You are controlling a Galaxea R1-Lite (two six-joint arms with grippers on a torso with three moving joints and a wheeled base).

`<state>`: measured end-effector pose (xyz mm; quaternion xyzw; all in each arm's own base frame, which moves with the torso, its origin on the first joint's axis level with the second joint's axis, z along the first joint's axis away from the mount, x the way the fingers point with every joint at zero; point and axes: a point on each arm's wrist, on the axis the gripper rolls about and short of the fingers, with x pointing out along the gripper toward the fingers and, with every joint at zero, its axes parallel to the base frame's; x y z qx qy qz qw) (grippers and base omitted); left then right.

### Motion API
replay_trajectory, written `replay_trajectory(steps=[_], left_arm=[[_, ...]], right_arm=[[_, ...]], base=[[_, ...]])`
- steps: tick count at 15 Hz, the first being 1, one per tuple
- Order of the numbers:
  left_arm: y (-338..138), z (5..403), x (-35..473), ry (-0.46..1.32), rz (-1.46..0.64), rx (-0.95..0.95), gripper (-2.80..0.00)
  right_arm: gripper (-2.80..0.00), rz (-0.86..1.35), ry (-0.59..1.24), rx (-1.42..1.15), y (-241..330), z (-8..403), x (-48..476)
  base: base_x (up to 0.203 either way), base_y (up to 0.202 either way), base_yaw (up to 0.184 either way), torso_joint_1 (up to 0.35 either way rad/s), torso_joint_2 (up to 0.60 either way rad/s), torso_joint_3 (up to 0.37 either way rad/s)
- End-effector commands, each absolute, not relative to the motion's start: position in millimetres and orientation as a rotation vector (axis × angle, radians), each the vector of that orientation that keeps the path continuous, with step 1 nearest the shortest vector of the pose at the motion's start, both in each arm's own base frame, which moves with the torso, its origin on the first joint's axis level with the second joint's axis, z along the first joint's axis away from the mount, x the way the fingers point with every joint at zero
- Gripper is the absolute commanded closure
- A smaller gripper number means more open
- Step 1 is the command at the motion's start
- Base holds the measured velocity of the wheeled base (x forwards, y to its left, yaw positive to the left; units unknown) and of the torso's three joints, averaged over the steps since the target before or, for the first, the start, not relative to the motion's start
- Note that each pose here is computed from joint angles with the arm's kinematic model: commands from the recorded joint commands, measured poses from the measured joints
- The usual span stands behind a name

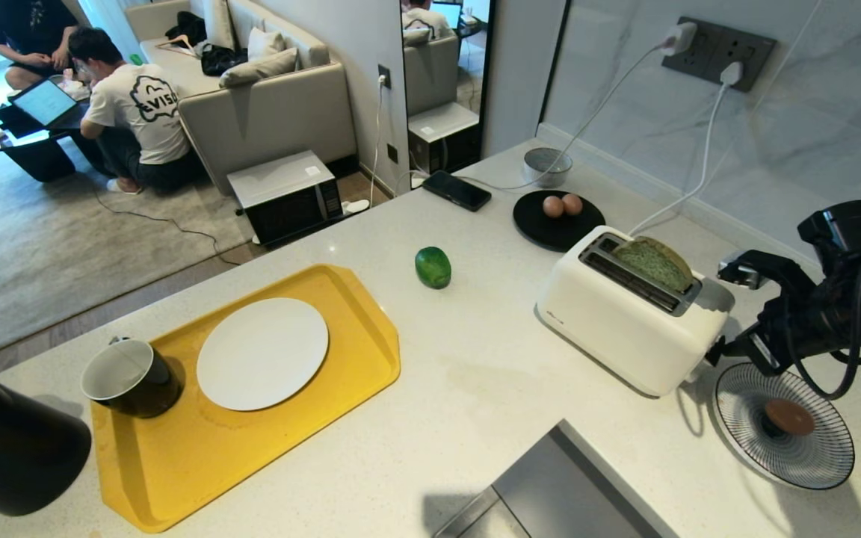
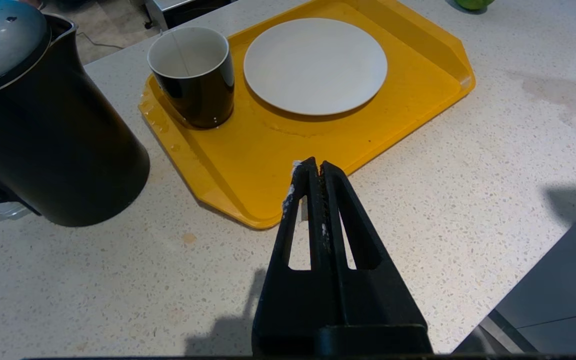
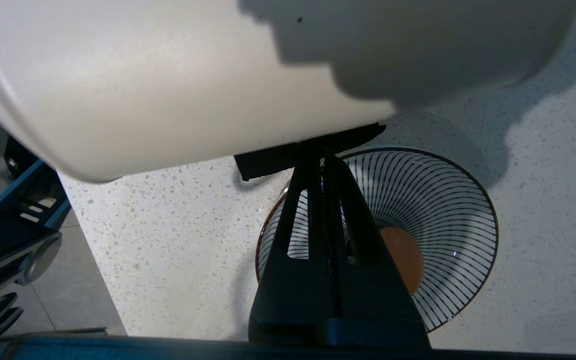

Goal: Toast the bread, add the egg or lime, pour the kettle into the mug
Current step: Use a bread toaster, then put the baked bread on a plate

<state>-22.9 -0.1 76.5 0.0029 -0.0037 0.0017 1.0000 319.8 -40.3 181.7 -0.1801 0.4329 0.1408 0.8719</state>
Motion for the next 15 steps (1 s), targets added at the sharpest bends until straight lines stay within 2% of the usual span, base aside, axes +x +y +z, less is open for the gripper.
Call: replay_trajectory(steps=[1, 10, 15], left_arm=[[-0.1, 76.6, -22.8, -0.006, 0.005, 0.006, 0.0], [-0.1, 76.6, -22.8, -0.006, 0.003, 0.006, 0.0], [-0.1, 76.6, -22.8, -0.006, 0.005, 0.006, 0.0]], right_arm=[[0.0, 0.259, 0.845, -0.383, -45.0, 203.6, 302.7], [0.0, 0.14, 0.672, -0.407, -50.6, 258.3, 235.5], [0.0, 0.061, 0.506, -0.46, -51.1, 284.3, 237.2]], base=[[0.0, 0.0, 0.0, 0.0, 0.0, 0.0], [0.0, 0.0, 0.0, 0.0, 0.0, 0.0], [0.0, 0.0, 0.0, 0.0, 0.0, 0.0]])
